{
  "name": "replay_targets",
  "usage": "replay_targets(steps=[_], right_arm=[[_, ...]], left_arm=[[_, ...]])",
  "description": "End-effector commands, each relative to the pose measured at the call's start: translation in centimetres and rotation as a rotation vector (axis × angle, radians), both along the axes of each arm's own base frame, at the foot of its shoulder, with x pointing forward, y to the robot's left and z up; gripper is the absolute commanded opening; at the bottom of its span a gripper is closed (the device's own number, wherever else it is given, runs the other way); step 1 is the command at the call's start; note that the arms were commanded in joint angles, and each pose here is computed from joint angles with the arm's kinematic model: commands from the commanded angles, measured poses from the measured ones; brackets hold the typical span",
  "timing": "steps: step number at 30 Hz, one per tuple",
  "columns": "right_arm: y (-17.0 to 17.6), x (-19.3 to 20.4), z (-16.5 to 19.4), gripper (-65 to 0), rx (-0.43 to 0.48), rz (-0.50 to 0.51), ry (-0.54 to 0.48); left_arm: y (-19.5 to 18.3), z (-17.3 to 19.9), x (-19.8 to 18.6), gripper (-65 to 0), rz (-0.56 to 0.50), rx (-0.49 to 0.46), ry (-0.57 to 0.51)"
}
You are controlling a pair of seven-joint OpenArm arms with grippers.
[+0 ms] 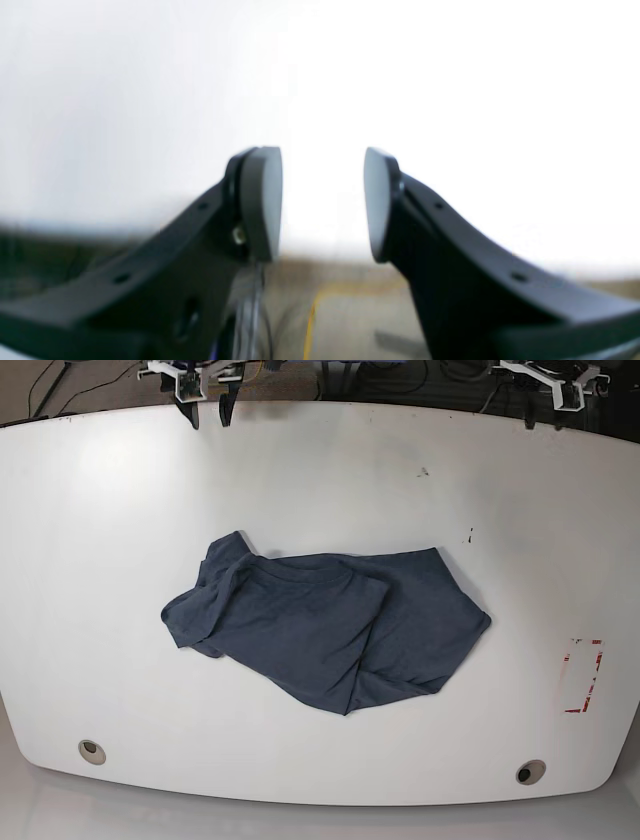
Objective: Layout the t-shirt on the table in an organized manner, then fold the t-shirt properly
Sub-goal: 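Lower the right gripper onto the navy t-shirt's edge and grasp it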
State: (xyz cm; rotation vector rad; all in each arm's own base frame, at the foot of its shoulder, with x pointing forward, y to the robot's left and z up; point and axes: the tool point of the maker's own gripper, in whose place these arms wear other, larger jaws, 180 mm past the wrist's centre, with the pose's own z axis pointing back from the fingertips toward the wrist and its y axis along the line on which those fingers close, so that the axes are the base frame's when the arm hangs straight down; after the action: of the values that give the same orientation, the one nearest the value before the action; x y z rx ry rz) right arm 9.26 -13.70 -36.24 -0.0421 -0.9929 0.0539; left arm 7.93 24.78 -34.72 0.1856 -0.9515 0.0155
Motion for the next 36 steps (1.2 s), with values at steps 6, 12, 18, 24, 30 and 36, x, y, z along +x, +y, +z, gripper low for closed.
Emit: replay_targets(steps=[6, 12, 18, 24, 30, 36], right_arm=[[0.4, 5.0, 1.9, -39.5, 0.011, 0.020, -0.136], [1.1, 8.8, 2.5, -35.4, 0.026, 0.053, -0.175], [1.2, 11.7, 2.9, -16.8, 0.033, 0.049, -0.179], [2.5, 15.0, 3.2, -9.0, 0.048, 0.075, -0.162], [3.1, 17.5, 3.6, -12.2, 0.055, 0.087, -0.141], [4.0, 19.7, 3.6, -16.0, 0.145, 0.089, -0.128]], left_arm=[[-0.6, 1.4, 1.8, -38.1, -0.008, -0.006, -0.078], [-1.8, 1.4, 3.2, -21.2, -0.026, -0.037, -0.111], [-2.6, 1.6, 4.5, -14.7, -0.039, -0.058, -0.149], [-2.7, 2.2, 6.1, -15.0, -0.042, -0.060, -0.196], [-2.8, 2.4, 6.5, -15.0, -0.044, -0.059, -0.206], [-2.7, 2.4, 6.6, -15.0, -0.046, -0.056, -0.208]])
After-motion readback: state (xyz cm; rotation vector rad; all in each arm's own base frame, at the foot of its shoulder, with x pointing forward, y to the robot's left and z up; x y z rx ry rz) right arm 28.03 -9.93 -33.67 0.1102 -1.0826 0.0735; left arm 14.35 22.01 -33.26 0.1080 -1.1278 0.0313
